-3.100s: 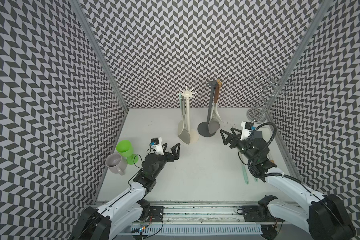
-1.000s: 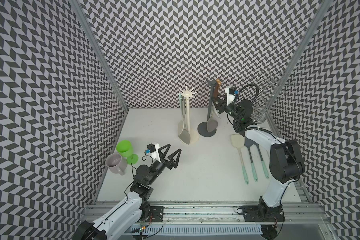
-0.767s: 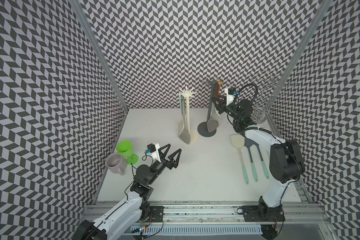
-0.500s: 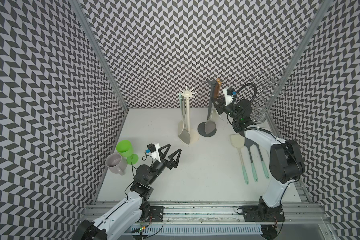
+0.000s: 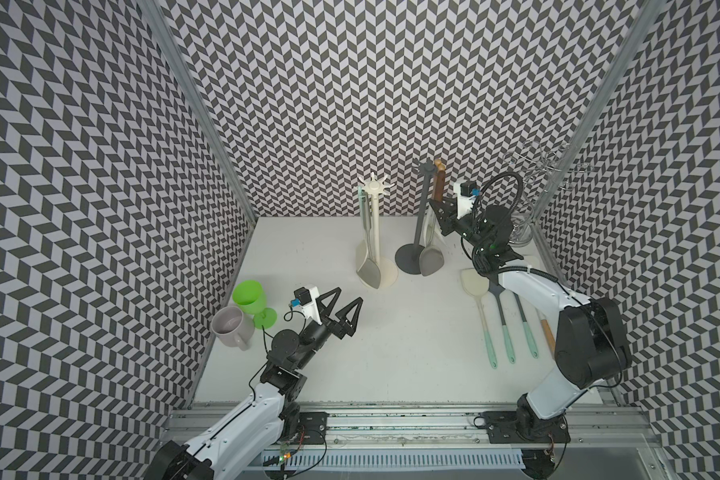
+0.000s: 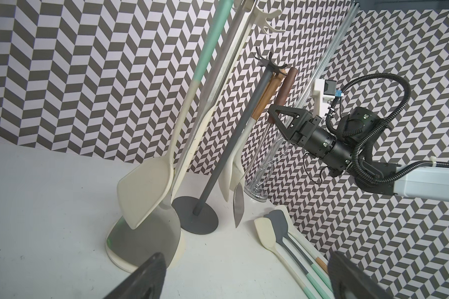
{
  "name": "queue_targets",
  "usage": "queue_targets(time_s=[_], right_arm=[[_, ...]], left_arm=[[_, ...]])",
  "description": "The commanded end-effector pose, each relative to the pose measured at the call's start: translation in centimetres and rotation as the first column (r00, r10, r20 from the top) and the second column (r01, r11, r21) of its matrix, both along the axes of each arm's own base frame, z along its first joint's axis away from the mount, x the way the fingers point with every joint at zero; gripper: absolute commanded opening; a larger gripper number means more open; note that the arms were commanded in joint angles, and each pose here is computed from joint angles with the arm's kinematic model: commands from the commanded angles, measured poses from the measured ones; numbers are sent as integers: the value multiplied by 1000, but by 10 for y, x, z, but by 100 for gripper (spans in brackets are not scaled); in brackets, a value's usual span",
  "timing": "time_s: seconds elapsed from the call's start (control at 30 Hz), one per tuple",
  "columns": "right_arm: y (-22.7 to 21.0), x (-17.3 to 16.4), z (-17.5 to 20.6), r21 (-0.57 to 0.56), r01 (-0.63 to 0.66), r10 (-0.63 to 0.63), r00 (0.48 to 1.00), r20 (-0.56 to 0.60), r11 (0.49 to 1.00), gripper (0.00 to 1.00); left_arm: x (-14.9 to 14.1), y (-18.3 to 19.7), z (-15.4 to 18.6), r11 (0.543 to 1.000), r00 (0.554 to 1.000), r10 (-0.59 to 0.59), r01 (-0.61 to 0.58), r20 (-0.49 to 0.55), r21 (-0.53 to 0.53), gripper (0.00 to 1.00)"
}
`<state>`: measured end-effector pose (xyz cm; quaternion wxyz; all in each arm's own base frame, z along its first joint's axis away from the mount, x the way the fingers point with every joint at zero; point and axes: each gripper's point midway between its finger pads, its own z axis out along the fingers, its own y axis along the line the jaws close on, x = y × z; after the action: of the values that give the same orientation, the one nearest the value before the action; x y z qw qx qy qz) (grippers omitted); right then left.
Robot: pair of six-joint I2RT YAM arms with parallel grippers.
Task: Take the spatula off the kitchen utensil rack
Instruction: Take off the spatula from the rack, then place the spatula at the center of the board.
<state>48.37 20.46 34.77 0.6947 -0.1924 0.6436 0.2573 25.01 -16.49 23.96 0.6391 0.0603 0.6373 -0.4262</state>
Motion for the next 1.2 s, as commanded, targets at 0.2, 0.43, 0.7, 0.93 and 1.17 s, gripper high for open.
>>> queue_targets(time_s=[0.2, 0.43, 0.7, 0.93, 1.17], right_arm=[[-8, -28, 53, 15, 21, -23, 991, 132, 1000, 0], [-4, -51, 43, -107, 58, -51, 996, 70, 993, 0], [38, -94, 19, -333, 87, -60, 994, 91, 939, 0], [92, -131, -17, -542, 64, -2, 994, 114, 838, 0], [136, -178, -51, -616, -19, 112, 987, 113, 787, 0]], left_arm=[[-3, -1, 8, 1000, 999, -5, 5, 39, 3, 99], [-4, -3, 10, 1000, 999, -14, 13, 43, 9, 99], [-6, -6, 15, 1000, 998, -22, 21, 52, 14, 99], [-13, -5, 27, 1000, 997, -26, 26, 75, -7, 99], [-27, -4, 42, 997, 992, -47, 54, 116, -63, 99]])
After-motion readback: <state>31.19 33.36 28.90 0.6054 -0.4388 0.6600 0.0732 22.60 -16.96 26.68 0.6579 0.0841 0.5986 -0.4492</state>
